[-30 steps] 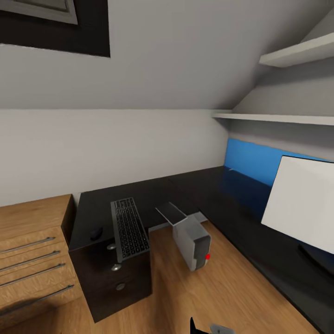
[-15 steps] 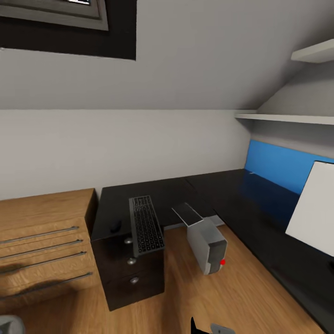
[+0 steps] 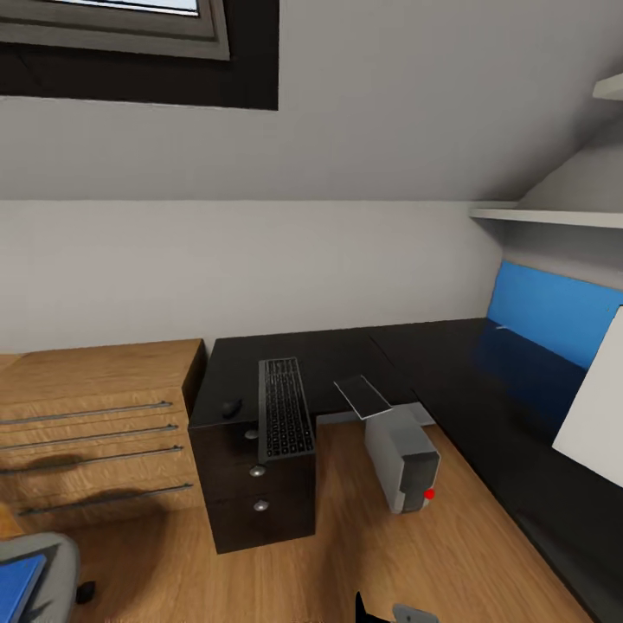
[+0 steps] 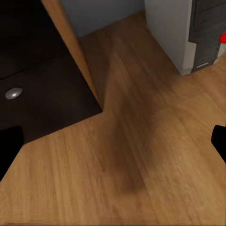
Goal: In the bedroom, organize the workspace by keeping the computer under the desk, ensuring the monitor is on the desk, placing the keyboard on the desk next to the monitor, placing the mouse on the desk next to the keyboard, moving the folder from the swivel chair onto the desk next to the mouse, stacking the notebook on top of the folder with the pen on top of the notebook, and positioning the swivel chair next to the desk.
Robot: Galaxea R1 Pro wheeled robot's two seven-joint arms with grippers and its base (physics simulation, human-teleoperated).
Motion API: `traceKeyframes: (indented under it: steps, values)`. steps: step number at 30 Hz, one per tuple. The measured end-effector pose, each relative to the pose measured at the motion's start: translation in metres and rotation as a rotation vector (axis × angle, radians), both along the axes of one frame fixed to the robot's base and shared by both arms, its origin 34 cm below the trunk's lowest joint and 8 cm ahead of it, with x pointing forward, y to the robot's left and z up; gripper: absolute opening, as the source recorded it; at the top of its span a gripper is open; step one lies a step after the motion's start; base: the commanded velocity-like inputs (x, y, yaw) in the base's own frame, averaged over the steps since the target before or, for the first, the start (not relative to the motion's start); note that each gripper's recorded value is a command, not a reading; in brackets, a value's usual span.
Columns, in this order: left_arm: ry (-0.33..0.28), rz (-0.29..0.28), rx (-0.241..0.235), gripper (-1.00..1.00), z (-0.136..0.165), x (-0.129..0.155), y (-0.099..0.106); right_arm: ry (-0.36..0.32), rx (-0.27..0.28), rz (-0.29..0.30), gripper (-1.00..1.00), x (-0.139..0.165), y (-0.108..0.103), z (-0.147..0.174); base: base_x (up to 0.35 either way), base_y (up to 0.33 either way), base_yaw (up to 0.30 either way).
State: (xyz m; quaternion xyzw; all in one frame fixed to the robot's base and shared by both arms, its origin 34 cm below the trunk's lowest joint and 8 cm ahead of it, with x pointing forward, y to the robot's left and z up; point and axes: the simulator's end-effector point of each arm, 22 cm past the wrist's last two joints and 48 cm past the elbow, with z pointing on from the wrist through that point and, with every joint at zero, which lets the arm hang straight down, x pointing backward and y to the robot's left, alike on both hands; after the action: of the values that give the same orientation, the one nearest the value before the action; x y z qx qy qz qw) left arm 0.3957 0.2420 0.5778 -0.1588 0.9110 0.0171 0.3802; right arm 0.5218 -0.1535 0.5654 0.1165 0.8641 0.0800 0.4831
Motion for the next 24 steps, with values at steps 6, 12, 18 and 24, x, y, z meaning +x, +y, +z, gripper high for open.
traceKeyframes:
  steps: [6, 12, 18, 24]
  values:
    - [0.007, 0.0, 0.0, 1.0, -0.002, -0.002, 0.0, 0.007, 0.0, 0.002, 1.0, -0.002, 0.001, -0.003, -0.001, -0.005, 0.195]
    - [0.015, -0.001, -0.001, 1.0, -0.004, -0.003, 0.0, 0.014, -0.001, 0.003, 1.0, -0.003, 0.001, -0.005, -0.045, -0.062, 0.194]
    - [0.022, -0.003, 0.001, 1.0, -0.006, -0.005, 0.0, 0.021, -0.002, 0.001, 1.0, -0.005, -0.001, -0.008, -0.206, -0.227, 0.194]
    - [0.027, -0.004, 0.003, 1.0, -0.007, -0.006, 0.001, 0.027, -0.012, -0.002, 1.0, -0.006, -0.008, -0.011, -0.24, -0.246, 0.114]
